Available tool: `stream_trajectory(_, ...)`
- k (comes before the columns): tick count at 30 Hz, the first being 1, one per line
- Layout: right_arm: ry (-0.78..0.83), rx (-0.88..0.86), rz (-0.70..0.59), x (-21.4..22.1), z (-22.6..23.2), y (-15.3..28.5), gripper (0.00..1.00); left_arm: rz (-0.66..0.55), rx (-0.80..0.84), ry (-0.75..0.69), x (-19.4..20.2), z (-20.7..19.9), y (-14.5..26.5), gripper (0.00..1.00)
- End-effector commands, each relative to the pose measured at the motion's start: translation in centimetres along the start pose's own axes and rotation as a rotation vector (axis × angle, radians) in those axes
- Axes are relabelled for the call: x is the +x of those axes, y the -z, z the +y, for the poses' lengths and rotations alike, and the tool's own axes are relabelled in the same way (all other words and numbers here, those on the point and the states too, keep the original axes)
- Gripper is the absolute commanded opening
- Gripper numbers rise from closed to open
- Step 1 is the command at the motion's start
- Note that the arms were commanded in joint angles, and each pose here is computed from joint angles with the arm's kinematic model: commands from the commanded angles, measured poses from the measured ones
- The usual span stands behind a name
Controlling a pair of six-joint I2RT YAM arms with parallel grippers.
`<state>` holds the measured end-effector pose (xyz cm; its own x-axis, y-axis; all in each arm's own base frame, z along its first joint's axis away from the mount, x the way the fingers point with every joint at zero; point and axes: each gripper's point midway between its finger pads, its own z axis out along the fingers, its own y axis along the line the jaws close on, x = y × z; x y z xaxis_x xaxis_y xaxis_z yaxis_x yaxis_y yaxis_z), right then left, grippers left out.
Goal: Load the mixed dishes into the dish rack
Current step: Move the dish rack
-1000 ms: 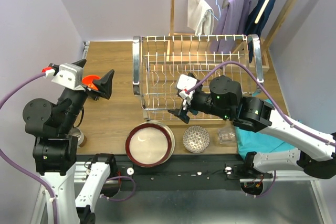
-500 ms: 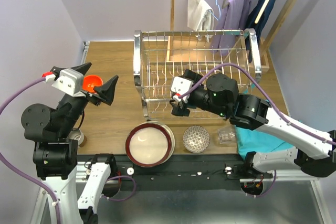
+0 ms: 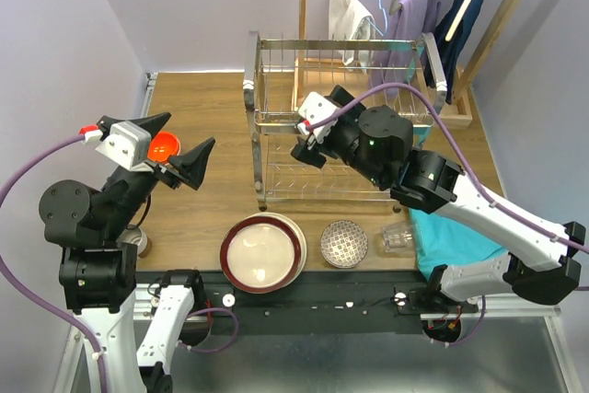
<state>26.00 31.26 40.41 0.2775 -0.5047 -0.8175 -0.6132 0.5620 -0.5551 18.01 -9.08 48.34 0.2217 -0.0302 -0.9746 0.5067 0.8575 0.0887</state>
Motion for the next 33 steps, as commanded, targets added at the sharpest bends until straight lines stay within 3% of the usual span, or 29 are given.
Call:
stream_trajectory(1,-0.058,0.173,-0.1,-4.1,-4.6,0.8,1.0,0.002,0.018,0.006,0.2,-0.3,-0.1,0.99)
stream_trajectory(6,-0.057,0.135,-0.146,-7.3,-6.3,2.4,1.0,0.018,0.022,0.009,0.8,-0.1,-0.4,0.99)
stream_trajectory(12,-0.031,-0.277,-0.027,-4.5,-0.6,8.0,0.99,0.055,0.009,-0.005,2.0,0.3,-0.4,0.99)
stream_trajectory(15,0.003,-0.587,0.137,0.2,4.9,11.6,0.95,0.058,-0.004,-0.031,2.0,0.6,-0.3,0.99)
stream_trajectory(17,0.01,-0.755,0.322,4.8,8.1,14.3,0.94,0.066,-0.017,-0.03,2.1,1.0,-0.4,0.99)
stream_trajectory(19,0.034,-0.822,0.435,8.9,10.1,15.4,0.94,0.063,-0.019,-0.031,2.2,1.1,-0.5,0.99)
stream_trajectory(22,0.089,-0.855,0.426,11.3,11.0,16.5,1.0,0.054,-0.016,-0.019,2.7,1.0,-0.6,0.99)
stream_trajectory(27,0.263,-0.957,0.584,19.7,13.4,18.5,1.0,0.088,-0.017,0.002,4.1,1.0,-0.5,0.99)
stream_trajectory(33,0.399,-1.027,0.635,24.9,14.6,20.1,1.0,0.121,-0.033,-0.002,5.4,1.4,-0.3,0.99)
